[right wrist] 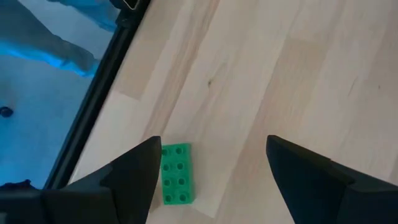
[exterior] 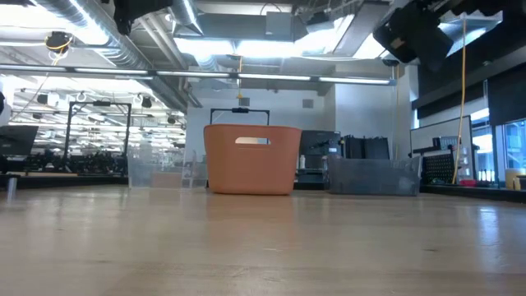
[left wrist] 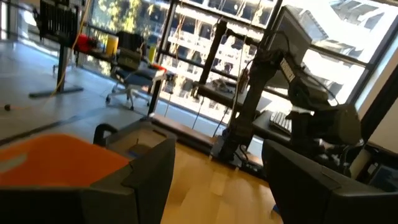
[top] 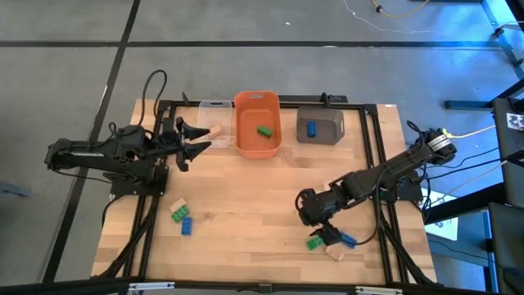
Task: Sort & place blocks by color
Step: Put the right green game piece into the orange bin
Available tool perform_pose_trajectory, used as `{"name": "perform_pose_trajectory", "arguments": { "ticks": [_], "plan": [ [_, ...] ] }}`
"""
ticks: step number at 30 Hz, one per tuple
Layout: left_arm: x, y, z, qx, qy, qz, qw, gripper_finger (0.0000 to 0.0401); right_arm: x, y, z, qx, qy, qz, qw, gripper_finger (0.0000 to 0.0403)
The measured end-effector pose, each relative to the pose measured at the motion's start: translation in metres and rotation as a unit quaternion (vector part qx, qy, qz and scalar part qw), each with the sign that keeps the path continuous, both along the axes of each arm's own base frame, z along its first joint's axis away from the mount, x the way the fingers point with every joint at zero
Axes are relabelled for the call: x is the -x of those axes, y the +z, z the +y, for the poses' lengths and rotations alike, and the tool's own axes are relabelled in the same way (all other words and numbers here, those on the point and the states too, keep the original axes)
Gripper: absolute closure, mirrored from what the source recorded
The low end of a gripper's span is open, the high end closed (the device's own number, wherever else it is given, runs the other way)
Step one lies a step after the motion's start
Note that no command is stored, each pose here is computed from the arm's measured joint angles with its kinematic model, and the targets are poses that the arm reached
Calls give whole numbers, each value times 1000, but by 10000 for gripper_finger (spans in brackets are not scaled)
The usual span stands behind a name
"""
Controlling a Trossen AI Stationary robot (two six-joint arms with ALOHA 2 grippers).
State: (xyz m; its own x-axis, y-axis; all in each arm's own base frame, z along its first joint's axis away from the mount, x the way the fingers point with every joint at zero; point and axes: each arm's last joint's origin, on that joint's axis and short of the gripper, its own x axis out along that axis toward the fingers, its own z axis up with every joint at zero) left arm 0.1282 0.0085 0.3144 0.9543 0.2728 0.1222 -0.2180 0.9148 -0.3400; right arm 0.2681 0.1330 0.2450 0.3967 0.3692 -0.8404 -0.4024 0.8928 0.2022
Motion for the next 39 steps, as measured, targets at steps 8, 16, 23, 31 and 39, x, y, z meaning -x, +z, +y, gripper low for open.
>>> {"name": "perform_pose_trajectory", "arguments": {
  "ticks": [8, 16, 23, 31, 39],
  "plan": [
    [-31, -23, -5, 16, -47, 95, 994, 167, 2, 1, 8, -17, -7, 1, 1000, 112],
    [-66, -57, -28, -52, -97, 212, 971, 167, 16, 1, 31, -33, -50, 27, 998, 111],
    [-80, -76, -42, -77, -125, 262, 954, 167, 29, -2, 44, -11, -119, 43, 992, 111],
    [-84, -76, -44, -74, -123, 249, 958, 167, 36, -6, 44, 34, -131, 50, 990, 111],
    [-86, -70, -41, -65, -64, 221, 971, 167, 28, -24, 49, 86, -94, 48, 991, 111]
  ]
}}
